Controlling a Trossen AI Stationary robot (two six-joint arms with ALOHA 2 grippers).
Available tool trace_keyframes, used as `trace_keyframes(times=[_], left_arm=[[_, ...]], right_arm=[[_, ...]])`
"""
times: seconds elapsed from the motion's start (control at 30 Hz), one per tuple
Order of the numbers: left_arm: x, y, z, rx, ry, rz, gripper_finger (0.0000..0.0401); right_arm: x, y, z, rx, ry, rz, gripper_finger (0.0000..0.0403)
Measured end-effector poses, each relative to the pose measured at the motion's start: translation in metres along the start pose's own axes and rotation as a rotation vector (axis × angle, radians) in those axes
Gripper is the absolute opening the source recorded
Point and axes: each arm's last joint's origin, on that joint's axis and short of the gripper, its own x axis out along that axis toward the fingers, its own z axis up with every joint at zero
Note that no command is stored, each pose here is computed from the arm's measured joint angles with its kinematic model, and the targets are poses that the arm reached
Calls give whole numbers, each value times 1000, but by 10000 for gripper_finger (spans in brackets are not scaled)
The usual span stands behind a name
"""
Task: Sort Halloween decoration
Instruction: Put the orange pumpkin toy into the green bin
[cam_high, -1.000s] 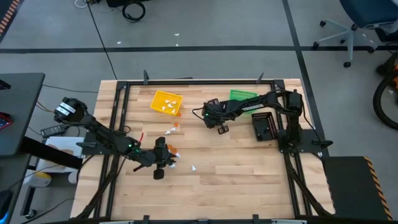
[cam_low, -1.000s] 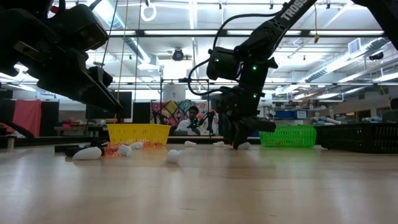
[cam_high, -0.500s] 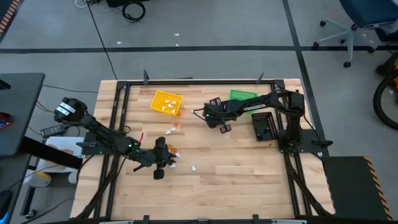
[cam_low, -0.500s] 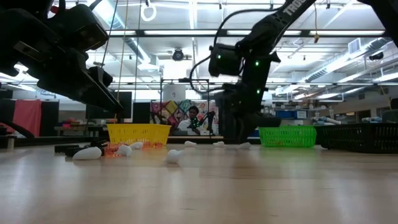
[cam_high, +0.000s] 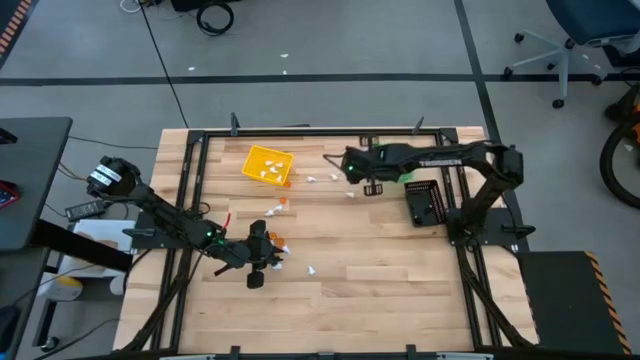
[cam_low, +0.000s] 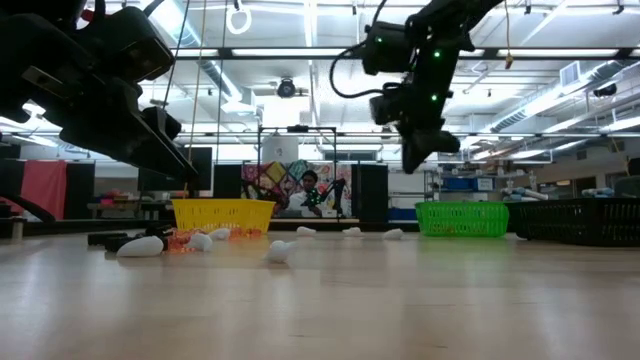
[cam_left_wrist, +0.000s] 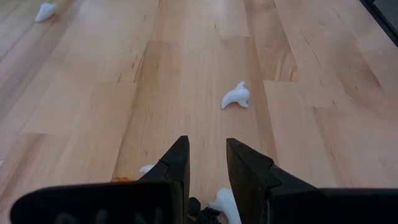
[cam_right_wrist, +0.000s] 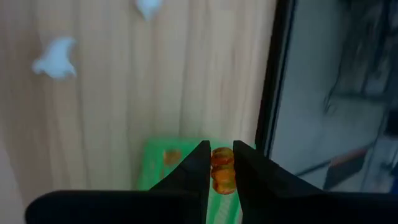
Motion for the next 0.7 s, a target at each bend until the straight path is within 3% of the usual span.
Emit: trace_keyframes(times=[0.37, 0.7], left_arm=[[0, 0, 0, -1, -2, -1, 82], [0, 0, 1, 3, -8, -3, 82]], right_arm=[[39, -23, -40, 297, 126, 191, 73], [69, -29, -65, 404, 115, 318, 81]])
